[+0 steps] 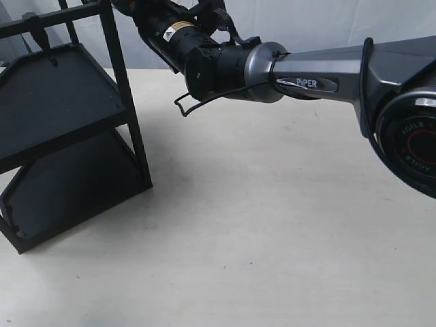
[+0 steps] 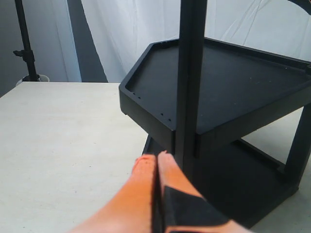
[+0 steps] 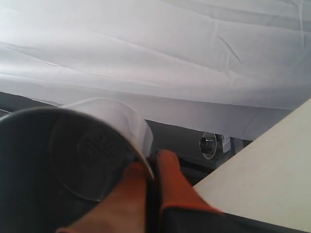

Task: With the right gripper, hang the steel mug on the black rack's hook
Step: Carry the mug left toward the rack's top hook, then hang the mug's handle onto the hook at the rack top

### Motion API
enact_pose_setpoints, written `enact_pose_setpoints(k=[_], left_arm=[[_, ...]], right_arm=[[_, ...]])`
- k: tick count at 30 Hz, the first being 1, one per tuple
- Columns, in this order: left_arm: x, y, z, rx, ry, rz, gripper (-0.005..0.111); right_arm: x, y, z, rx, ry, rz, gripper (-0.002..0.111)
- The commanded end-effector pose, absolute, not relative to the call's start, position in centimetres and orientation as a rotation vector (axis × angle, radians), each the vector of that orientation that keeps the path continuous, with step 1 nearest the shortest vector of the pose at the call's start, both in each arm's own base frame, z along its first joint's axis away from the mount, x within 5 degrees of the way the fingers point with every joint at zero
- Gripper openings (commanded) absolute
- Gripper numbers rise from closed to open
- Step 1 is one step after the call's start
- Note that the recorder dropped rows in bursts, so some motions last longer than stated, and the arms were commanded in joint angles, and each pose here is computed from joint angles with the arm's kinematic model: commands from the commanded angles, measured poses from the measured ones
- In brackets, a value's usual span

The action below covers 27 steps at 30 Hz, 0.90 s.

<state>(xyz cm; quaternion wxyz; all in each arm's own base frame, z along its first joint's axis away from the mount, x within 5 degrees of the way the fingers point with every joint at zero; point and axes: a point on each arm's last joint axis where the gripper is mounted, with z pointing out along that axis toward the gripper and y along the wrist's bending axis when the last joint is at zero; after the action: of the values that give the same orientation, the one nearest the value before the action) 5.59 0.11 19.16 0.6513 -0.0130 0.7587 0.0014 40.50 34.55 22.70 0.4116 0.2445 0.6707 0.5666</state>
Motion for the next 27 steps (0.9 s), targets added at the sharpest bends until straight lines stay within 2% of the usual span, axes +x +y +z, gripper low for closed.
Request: enact_pose_setpoints(k=[1,27], left_arm=[[5.6,0.1,19.2,-0.034,1.714,-0.005,0.001],[5.6,0.1,19.2,-0.034,1.714,-0.005,0.001]], right_arm=[[40.2,34.9,22.7,0.54,1.73,1.383,-0.001],[39.6,35.3,21.2,0.537,1.925,1.308,-0.001]])
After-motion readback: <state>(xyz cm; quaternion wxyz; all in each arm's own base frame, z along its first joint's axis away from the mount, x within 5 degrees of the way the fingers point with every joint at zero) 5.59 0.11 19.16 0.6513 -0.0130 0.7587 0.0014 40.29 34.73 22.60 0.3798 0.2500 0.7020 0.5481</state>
